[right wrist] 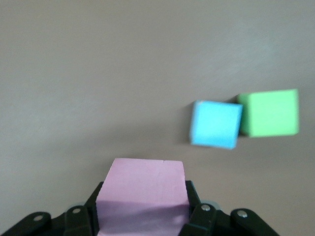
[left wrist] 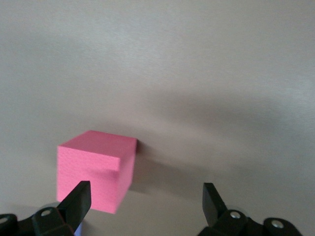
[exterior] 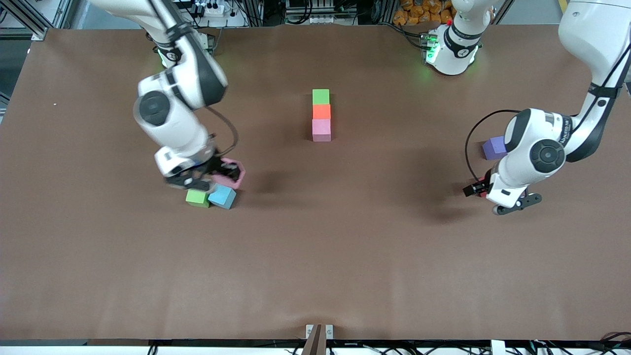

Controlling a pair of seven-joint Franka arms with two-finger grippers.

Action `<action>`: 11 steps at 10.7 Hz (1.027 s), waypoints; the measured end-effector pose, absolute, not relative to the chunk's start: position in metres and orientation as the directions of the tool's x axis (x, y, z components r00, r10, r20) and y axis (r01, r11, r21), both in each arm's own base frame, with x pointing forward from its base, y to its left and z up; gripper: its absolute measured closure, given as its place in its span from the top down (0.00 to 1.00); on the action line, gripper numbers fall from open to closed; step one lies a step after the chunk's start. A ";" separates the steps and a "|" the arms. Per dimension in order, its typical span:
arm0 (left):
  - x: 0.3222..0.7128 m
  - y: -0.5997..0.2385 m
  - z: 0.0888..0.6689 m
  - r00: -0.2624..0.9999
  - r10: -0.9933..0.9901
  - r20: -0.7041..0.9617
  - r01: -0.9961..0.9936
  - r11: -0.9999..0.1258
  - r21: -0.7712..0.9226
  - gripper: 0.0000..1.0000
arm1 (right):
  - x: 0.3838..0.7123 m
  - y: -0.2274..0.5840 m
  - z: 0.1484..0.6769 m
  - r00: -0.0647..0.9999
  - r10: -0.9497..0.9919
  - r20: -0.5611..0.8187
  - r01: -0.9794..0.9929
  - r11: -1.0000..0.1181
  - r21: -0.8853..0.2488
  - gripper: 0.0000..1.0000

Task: Arrange blocks into number 1
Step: 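Carry the pink cube to the column while the left gripper grasps red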

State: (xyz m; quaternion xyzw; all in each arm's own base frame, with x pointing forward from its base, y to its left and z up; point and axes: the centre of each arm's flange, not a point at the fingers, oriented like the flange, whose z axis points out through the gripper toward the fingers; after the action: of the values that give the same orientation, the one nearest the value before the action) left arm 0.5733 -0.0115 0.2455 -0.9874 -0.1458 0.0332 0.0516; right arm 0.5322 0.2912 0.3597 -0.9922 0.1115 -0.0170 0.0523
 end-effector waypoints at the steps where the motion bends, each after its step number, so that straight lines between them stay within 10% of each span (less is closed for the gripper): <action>1: 0.570 -0.005 0.241 0.961 0.274 -0.039 0.267 -0.956 -0.121 1.00 | 0.523 0.317 0.358 0.976 -0.217 0.020 -0.214 -0.971 -0.110 0.66; 11: 0.554 0.031 0.190 0.971 0.231 -0.067 0.219 -0.965 -0.141 1.00 | 0.461 0.525 0.253 0.994 -0.112 -0.005 -0.112 -0.990 -0.090 0.66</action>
State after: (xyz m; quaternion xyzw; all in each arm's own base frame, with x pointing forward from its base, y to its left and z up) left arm 0.5536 0.0313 0.1898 -0.9904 -0.1136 0.0414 0.0666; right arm 0.4612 0.5245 0.2530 -0.9974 0.0561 -0.0002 0.0453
